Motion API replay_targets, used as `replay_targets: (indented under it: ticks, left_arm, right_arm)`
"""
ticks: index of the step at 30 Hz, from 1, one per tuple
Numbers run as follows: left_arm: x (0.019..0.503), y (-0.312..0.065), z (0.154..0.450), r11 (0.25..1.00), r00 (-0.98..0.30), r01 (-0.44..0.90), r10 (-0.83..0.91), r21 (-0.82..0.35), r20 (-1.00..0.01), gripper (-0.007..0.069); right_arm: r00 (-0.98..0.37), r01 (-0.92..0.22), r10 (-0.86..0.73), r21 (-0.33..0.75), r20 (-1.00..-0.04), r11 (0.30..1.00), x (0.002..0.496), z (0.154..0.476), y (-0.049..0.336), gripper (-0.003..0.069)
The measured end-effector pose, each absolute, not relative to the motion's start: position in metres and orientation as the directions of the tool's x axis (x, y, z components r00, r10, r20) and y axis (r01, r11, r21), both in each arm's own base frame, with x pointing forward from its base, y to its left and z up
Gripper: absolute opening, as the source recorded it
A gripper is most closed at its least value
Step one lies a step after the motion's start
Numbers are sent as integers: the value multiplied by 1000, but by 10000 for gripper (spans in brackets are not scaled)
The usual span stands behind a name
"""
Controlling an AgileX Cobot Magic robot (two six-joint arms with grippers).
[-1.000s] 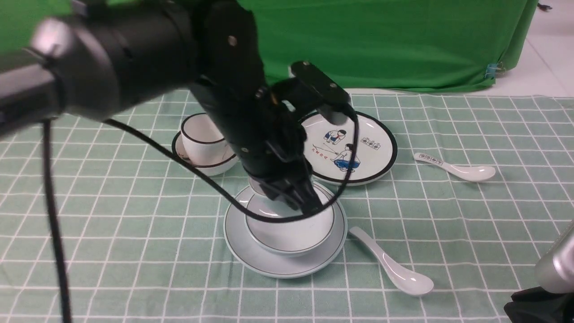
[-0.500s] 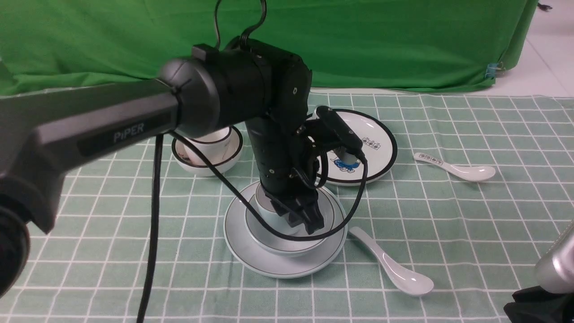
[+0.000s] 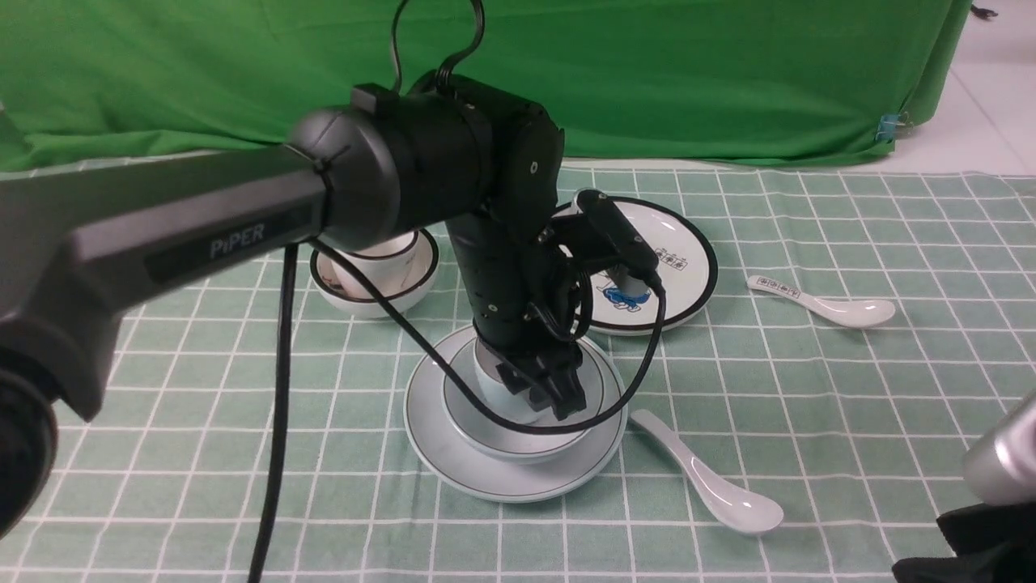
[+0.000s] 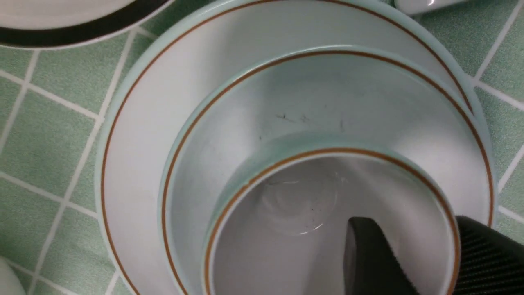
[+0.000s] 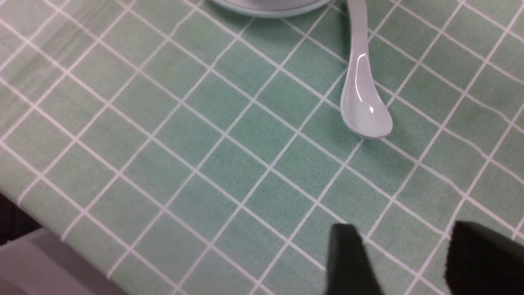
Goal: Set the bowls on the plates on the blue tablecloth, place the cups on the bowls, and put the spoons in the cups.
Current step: 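Place the cup upside down onto the bowl on the plate, then move the gripper down to the white spoon beside the saucer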
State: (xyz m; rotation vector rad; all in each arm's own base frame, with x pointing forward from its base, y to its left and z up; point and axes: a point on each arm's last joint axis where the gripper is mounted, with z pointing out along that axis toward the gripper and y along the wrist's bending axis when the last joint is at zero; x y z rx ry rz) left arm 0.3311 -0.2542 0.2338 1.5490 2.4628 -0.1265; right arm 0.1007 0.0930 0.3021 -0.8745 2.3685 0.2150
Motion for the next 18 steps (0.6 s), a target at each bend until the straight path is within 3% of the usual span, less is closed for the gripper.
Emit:
replay_targets:
  ticks: [5, 8, 9, 14, 18]
  left_arm:
    - [319, -251, 278, 493, -457, 870, 819, 18, -348, 405]
    - [308, -247, 309, 519, -472, 855, 780, 4, -412, 424]
    - [297, -240, 338, 543, -481, 840, 743, -2, -465, 412]
    - [243, -201, 416, 565, -448, 825, 672, 17, -590, 208]
    - [197, -167, 442, 576, -410, 817, 626, 39, -663, 39]
  right_arm:
    - [-629, -640, -609, -123, -483, 759, 125, 287, 112, 441]
    - [-639, -643, -633, -148, -438, 752, 143, 281, 124, 441]
    - [-651, -637, -637, -159, -413, 754, 157, 277, 130, 441]
    - [-708, -643, -643, -111, -292, 758, 211, 253, 145, 441]
    - [-732, -658, -634, 20, -250, 753, 246, 234, 158, 441]
